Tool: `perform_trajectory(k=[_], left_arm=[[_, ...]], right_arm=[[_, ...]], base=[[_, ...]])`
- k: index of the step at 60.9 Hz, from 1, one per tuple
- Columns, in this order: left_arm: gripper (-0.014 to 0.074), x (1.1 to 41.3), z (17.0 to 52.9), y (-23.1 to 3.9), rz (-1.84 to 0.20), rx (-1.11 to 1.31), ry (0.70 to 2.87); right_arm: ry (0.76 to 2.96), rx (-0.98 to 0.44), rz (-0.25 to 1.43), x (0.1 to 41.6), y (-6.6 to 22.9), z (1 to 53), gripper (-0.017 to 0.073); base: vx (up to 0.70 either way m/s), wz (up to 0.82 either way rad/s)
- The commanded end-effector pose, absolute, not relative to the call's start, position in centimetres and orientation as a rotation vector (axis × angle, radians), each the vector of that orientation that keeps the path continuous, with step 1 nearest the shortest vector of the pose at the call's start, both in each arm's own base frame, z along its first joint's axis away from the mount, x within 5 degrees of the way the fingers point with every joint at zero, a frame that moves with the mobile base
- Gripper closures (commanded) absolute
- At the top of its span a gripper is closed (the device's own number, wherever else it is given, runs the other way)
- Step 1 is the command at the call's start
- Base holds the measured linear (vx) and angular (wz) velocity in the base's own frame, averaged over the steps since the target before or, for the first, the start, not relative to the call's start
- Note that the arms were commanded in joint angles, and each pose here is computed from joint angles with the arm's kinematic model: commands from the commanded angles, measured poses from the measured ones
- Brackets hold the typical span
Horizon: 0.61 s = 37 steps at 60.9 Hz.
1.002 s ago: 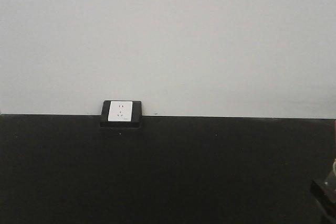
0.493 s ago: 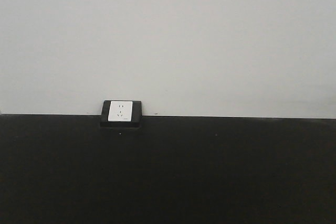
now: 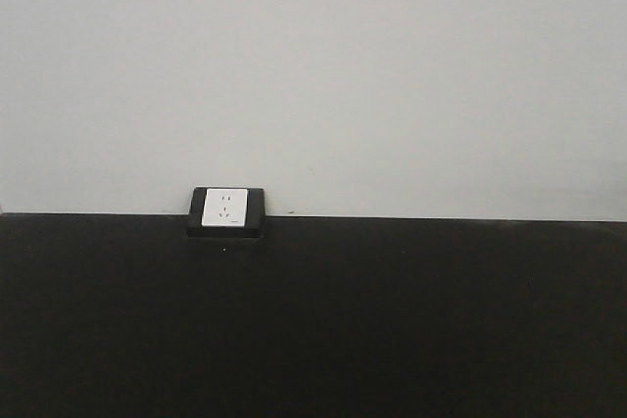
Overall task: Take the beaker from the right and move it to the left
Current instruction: 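Lift the beaker with the right gripper off the counter, then hold the beaker in the right gripper while the base turns away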
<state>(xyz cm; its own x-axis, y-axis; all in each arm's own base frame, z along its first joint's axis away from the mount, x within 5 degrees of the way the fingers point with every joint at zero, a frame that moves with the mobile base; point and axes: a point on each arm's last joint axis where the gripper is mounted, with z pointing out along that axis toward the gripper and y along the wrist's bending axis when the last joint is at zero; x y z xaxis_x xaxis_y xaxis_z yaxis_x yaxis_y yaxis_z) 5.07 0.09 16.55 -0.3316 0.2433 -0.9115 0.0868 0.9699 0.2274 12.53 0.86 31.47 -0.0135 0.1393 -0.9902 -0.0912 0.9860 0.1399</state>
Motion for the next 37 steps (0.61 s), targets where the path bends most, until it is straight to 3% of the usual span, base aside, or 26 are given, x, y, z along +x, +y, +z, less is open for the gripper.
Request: perform_trajectory(k=[1,37], left_arm=[[0.0600,5.28,16.62,0.00,0.157,0.239,1.844],[0.0600,5.28,16.62,0.00,0.157,0.239,1.844]], right_arm=[[1.510,0.004,0.208,12.38,1.17,33.03,0.0563],[1.511,0.005,0.207,12.38,1.15,33.02,0.0563]], base=[[0.00,0.00],[0.00,0.01]])
